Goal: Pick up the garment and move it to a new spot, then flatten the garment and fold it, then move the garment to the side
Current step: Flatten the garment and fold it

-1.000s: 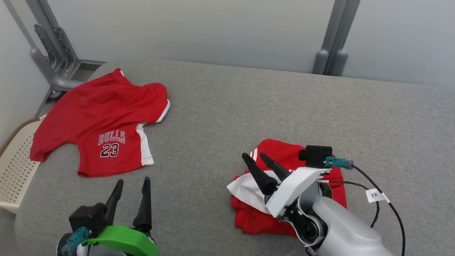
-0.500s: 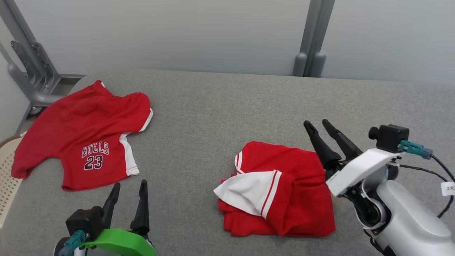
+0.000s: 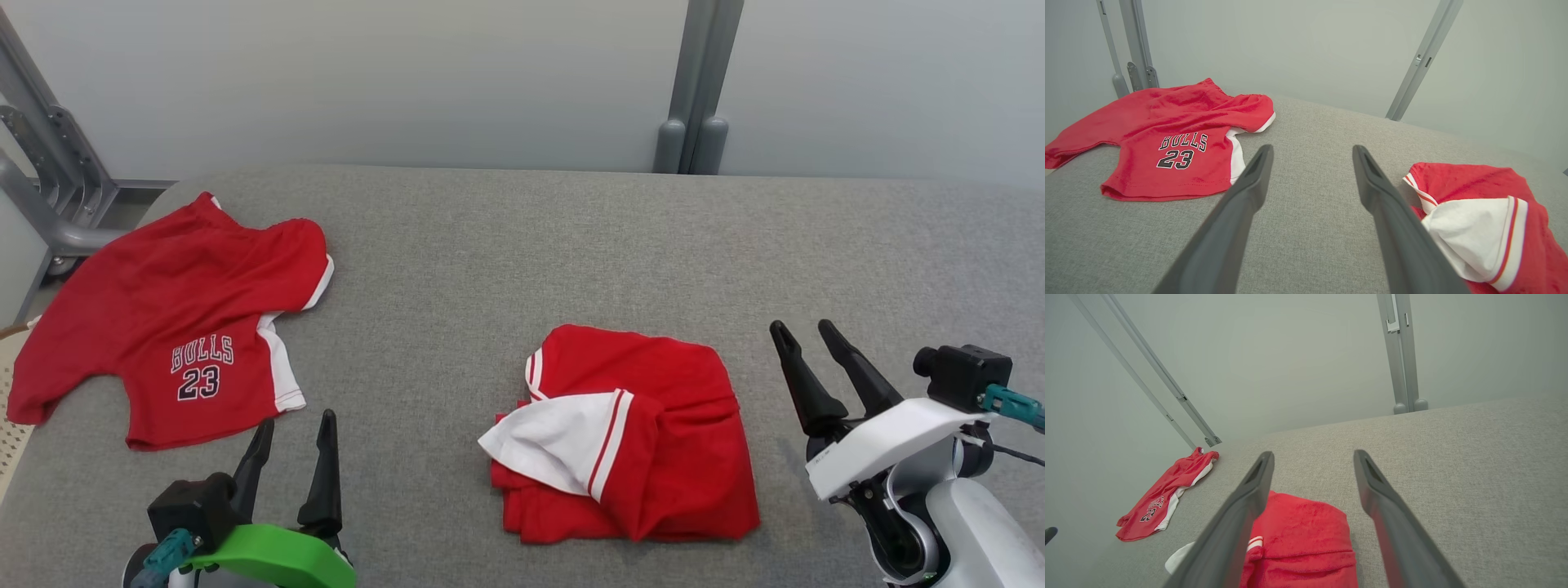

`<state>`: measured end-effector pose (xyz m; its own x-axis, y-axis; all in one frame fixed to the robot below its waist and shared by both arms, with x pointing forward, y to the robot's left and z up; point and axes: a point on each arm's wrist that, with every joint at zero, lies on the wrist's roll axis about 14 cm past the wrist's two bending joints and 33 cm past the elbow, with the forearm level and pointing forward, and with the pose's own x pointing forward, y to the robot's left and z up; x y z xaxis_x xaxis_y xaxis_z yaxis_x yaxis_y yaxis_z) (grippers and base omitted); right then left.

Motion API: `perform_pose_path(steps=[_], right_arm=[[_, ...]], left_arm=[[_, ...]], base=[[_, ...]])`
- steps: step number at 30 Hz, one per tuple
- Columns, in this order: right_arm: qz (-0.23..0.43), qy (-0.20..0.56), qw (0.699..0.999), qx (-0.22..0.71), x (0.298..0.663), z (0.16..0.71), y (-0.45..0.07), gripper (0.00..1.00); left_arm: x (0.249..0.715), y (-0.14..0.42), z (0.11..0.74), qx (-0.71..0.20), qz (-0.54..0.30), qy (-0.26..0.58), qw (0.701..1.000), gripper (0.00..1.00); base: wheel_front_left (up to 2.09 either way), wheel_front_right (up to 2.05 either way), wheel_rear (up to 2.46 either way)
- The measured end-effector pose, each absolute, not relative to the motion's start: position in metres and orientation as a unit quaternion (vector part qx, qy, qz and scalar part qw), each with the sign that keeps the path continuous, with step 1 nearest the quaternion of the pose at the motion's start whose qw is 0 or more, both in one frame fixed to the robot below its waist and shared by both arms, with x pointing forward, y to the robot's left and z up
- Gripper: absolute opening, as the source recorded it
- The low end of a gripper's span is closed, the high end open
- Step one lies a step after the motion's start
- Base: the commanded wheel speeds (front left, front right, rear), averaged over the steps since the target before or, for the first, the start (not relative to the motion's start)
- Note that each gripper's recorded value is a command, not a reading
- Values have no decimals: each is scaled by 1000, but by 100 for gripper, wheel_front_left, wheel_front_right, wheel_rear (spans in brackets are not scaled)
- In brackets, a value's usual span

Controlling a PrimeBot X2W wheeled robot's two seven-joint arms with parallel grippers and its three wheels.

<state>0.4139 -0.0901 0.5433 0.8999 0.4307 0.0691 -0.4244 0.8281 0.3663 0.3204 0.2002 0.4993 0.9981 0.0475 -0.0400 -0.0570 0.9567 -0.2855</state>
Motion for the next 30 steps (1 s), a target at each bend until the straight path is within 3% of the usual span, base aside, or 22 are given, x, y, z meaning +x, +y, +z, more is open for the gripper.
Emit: perform_pose_path(steps=[8,9,10,11,12,24,30], right_arm=[[210,13,958,195,407,545,-89,100],[209,14,958,195,406,545,-89,85],[208,14,958,196,406,546,-89,47],[208,13,958,196,406,547,-89,31],[207,13,959,196,406,548,-90,0],[199,24,964,174,404,543,-91,0],[215,106,956,168,396,505,-70,0]], left_arm=[[321,199,498,-144,25,19,989,100],[321,200,498,-144,25,19,989,100],[321,200,498,-144,26,19,989,100],[321,200,497,-144,26,20,989,100],[321,201,497,-143,27,20,989,100],[319,202,496,-143,29,22,989,100],[319,202,494,-144,31,23,989,100]], base=[[0,0,0],[0,0,0],[0,0,0],[0,0,0],[0,0,0],[0,0,0],[0,0,0]])
